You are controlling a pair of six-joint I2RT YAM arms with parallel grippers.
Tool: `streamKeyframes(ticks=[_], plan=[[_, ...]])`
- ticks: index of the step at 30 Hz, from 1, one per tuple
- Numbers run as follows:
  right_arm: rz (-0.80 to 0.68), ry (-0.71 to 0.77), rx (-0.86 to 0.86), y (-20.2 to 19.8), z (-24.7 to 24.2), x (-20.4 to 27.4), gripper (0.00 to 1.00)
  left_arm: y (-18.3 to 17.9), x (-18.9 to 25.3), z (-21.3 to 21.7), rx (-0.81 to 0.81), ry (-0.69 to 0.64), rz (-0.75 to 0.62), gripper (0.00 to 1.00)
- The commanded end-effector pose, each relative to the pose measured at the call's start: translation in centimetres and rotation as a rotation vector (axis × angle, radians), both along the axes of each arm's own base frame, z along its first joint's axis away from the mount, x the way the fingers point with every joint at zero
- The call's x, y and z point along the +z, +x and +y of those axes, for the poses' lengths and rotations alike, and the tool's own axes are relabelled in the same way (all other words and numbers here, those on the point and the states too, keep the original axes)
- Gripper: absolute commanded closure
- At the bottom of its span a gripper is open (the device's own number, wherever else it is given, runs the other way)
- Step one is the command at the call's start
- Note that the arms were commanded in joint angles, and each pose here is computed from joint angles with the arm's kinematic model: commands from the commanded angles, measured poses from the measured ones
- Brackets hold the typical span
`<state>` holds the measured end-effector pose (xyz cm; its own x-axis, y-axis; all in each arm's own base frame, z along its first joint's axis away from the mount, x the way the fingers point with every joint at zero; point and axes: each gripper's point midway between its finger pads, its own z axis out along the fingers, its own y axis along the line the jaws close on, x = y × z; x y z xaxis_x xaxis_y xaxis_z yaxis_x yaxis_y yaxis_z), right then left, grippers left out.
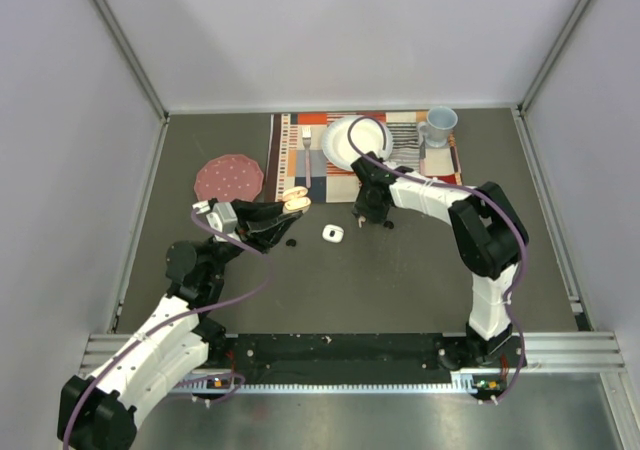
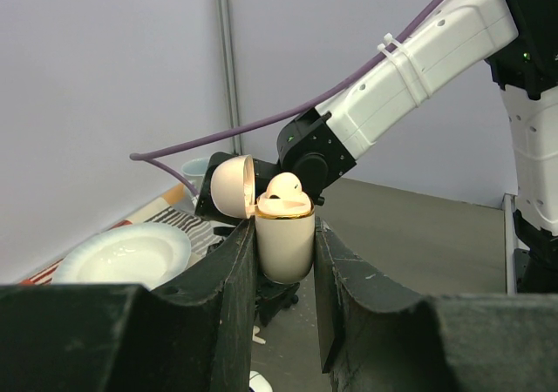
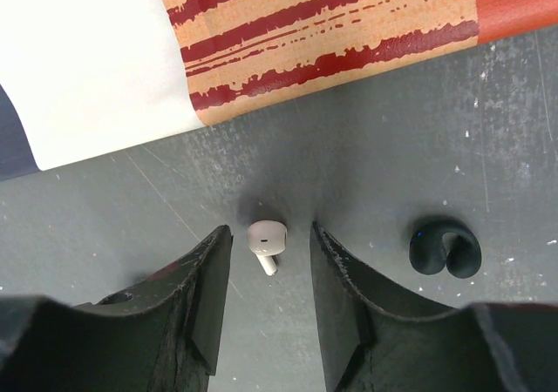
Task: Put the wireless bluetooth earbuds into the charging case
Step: Pick up the left earbud from the center of the board.
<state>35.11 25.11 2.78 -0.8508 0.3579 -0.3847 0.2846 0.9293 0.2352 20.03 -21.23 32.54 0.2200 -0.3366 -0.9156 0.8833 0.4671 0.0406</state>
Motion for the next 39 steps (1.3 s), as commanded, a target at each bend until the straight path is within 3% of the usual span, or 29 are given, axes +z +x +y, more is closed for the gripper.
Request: streamKeyframes(ticks=[1, 15, 17, 26, 29, 37, 38, 39], plan=[[-0.016, 0.004, 0.007, 0.6, 0.8, 0.2, 0.59, -0.2, 0.9, 0.1, 0.002, -0.016, -0.031, 1.00], [0.008, -0.012, 0.013, 0.5, 0.8, -1.0, 0.66, -0.2, 1.0, 0.1, 0.001, -0.016, -0.033, 1.00], [0.010, -0.014, 0.014, 0.5, 0.8, -1.1, 0.70, -0.2, 0.9, 0.1, 0.002, -0.016, -0.031, 1.00], [0.016, -0.023, 0.014, 0.3, 0.6, -1.5, 0.71, -0.1, 0.9, 0.2, 0.008, -0.016, -0.027, 1.00], [0.016, -0.023, 0.014, 0.3, 0.5, -1.4, 0.85, -0.1, 0.8, 0.1, 0.005, -0.013, -0.025, 1.00], [0.015, -0.018, 0.024, 0.1, 0.6, -1.3, 0.85, -0.1, 0.7, 0.1, 0.003, -0.012, -0.021, 1.00], [0.014, -0.018, 0.028, 0.1, 0.6, -1.2, 0.95, -0.1, 0.7, 0.2, 0.007, -0.013, -0.019, 1.00], [0.006, -0.013, 0.030, 0.1, 0.7, -0.9, 0.95, -0.1, 0.7, 0.2, 0.006, -0.013, -0.021, 1.00]])
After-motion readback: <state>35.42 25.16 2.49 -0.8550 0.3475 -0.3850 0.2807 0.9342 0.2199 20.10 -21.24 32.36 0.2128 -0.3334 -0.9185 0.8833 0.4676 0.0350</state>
